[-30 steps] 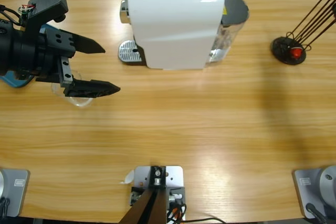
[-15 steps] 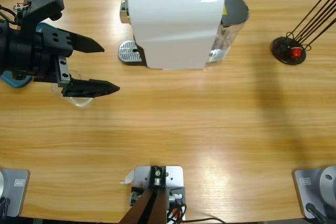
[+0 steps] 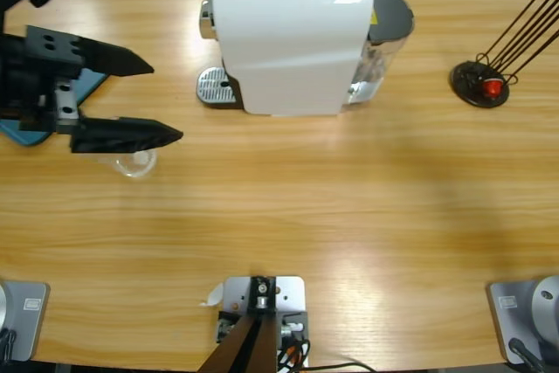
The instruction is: Pour coffee
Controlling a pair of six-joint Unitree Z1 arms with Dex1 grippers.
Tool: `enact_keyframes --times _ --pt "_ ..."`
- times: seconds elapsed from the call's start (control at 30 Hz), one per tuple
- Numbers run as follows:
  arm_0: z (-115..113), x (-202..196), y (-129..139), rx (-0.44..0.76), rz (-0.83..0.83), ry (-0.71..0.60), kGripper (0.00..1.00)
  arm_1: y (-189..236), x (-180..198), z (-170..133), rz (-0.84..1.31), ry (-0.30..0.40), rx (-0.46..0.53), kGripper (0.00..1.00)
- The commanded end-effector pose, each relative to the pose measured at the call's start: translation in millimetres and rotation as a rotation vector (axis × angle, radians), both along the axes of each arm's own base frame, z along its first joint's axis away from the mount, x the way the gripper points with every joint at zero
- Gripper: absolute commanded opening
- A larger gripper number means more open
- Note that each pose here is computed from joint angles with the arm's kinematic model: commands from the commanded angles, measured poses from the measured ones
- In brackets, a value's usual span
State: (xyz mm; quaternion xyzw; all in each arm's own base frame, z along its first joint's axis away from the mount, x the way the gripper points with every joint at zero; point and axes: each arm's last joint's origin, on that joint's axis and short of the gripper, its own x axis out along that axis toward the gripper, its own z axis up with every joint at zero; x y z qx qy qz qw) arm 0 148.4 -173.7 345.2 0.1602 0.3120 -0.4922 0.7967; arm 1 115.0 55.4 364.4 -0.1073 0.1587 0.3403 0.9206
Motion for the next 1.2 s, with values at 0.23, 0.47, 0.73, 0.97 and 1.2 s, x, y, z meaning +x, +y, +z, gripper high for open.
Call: enact_keyframes --times 0.23,0.47,0.73,0.97,1.2 --pt "14 -40 46 0.020 0.068 0.006 0.977 91 31 25 0.447 -0.009 -0.068 0.000" --pt "13 -48 62 0.026 0.104 0.013 0.977 145 80 23 0.567 0.003 -0.099 0.000" --pt "8 -53 75 0.033 0.143 0.014 0.977 193 124 18 0.666 -0.015 -0.094 0.000" --pt "5 -52 76 0.039 0.152 0.018 0.979 208 145 -3 0.617 -0.012 -0.139 0.000" --pt "4 -50 75 0.046 0.157 0.025 0.977 222 166 -14 0.583 -0.048 -0.207 0.000"
